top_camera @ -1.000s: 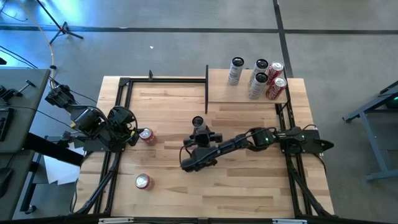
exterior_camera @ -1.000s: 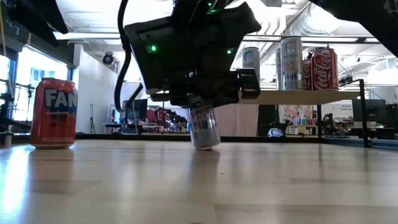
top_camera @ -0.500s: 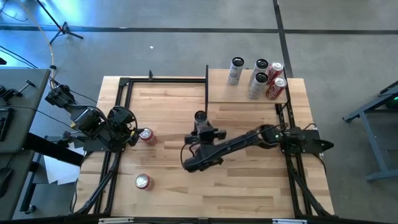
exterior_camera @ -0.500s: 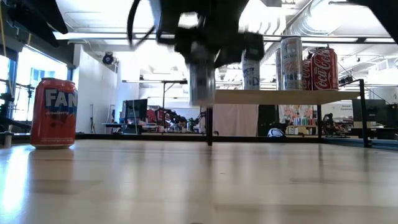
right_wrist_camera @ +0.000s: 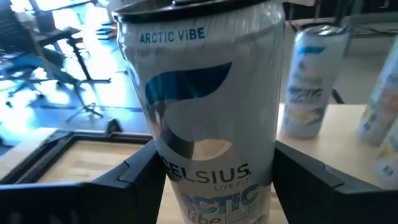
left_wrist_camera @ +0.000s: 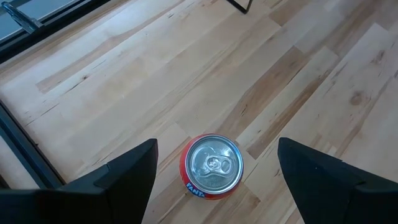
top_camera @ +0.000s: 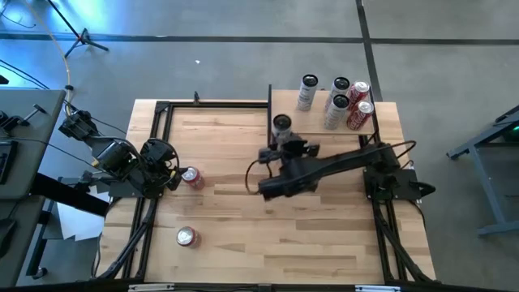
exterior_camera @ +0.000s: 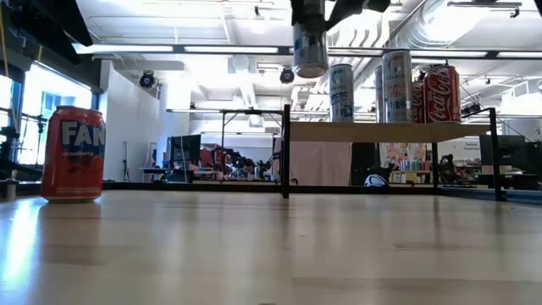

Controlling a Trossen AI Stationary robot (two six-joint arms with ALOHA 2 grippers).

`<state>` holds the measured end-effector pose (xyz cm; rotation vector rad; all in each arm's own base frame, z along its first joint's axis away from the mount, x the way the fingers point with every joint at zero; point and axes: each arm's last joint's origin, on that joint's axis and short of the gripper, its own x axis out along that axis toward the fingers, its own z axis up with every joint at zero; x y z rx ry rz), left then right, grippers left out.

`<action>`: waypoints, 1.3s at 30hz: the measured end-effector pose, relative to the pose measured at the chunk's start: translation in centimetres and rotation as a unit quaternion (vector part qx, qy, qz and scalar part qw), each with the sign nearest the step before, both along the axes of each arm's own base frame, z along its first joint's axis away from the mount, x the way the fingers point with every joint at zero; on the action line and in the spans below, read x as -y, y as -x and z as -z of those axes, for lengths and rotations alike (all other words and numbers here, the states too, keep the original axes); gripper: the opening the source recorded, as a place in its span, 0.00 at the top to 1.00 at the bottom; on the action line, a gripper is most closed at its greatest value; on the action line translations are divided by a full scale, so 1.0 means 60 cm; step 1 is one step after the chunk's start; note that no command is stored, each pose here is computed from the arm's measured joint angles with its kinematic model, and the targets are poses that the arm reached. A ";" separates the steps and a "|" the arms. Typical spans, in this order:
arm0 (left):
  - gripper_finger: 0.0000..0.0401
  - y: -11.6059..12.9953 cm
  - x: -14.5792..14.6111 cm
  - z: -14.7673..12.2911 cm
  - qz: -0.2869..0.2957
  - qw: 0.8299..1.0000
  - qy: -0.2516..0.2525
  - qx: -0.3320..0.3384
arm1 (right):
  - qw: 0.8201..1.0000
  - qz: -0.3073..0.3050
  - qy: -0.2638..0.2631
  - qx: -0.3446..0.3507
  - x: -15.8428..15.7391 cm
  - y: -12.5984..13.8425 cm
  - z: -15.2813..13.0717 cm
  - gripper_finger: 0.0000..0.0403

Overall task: Place canned beverage on shelf
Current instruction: Put the white soda can on the shelf aligned with the other white soda can

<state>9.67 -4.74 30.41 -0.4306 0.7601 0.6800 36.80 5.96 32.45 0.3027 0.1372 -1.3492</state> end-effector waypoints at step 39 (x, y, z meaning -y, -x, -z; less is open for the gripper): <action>0.23 0.000 0.000 0.000 0.000 1.000 0.000 0.000 | 0.995 0.070 0.065 -0.040 0.085 0.096 0.086 0.42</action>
